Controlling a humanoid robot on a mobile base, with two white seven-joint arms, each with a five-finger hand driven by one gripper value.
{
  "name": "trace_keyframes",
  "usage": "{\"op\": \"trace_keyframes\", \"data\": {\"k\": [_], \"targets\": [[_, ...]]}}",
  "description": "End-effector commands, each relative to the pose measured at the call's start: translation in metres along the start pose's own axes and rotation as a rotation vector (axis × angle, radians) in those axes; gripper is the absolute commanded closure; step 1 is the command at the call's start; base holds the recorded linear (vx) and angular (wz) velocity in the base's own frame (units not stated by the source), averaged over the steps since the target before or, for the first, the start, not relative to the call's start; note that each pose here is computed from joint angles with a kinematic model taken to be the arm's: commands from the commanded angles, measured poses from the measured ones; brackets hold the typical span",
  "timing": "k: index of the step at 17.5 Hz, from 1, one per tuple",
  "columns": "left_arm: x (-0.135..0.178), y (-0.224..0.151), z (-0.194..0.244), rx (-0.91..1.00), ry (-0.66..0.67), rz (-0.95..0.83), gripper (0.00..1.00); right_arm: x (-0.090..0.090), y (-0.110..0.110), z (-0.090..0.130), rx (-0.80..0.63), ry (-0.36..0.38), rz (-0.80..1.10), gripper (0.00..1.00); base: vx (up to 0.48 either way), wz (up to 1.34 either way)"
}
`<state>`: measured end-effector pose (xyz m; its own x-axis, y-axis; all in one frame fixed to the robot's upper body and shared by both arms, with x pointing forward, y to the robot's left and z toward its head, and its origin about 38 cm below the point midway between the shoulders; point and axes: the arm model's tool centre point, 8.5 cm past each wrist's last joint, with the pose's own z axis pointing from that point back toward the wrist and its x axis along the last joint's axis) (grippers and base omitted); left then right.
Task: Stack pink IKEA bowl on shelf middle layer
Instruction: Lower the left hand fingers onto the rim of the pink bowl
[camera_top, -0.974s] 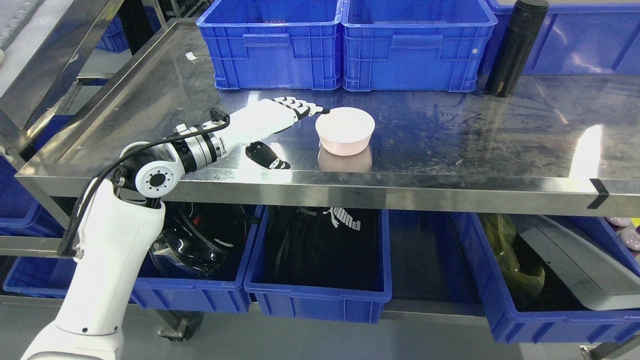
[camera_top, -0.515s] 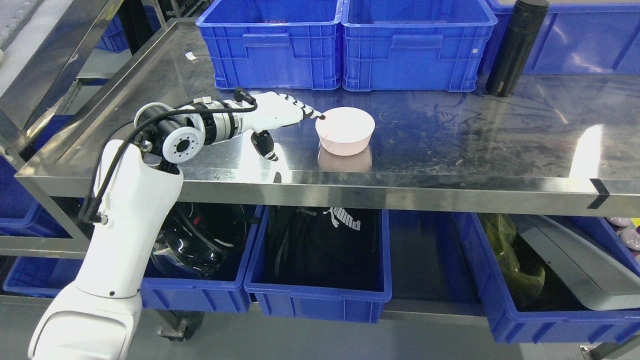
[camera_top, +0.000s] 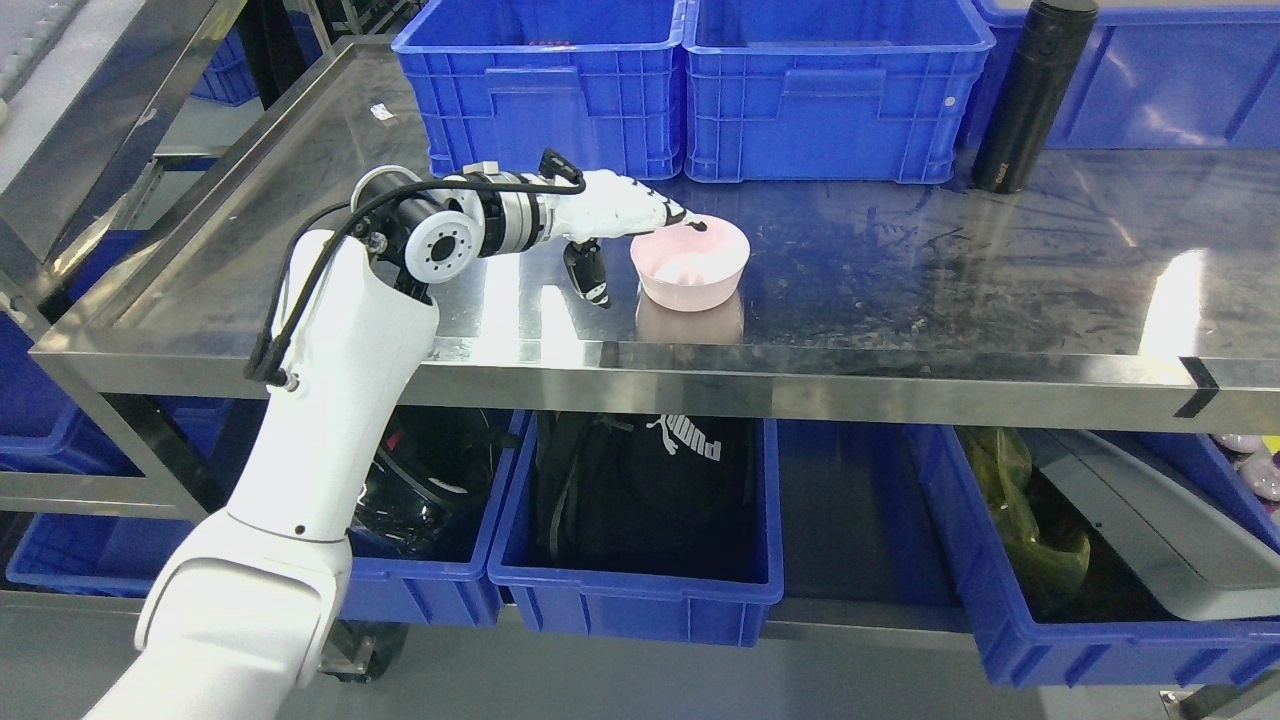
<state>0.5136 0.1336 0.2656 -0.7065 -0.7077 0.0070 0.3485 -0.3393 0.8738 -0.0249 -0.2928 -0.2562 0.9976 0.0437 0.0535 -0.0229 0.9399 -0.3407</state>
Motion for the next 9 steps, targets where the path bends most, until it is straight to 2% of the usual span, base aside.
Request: {"op": "trace_keyframes", "data": {"k": [1, 4, 9], "targets": [[0.020, -0.020, -0.057, -0.120, -0.085, 0.096, 0.07, 0.006, -0.011, -0.003, -0.016, -0.018, 0.003, 0.00, 0.000, 0.00], [0.014, -0.016, -0.055, -0.129, -0.061, 0.084, 0.14, 0.006, -0.011, -0.003, -0.016, -0.018, 0.003, 0.00, 0.000, 0.00], [0.009, -0.019, -0.056, -0.152, -0.029, 0.075, 0.16, 0.006, -0.011, -0.003, -0.017, -0.017, 0.002, 0.00, 0.000, 0.00]]}}
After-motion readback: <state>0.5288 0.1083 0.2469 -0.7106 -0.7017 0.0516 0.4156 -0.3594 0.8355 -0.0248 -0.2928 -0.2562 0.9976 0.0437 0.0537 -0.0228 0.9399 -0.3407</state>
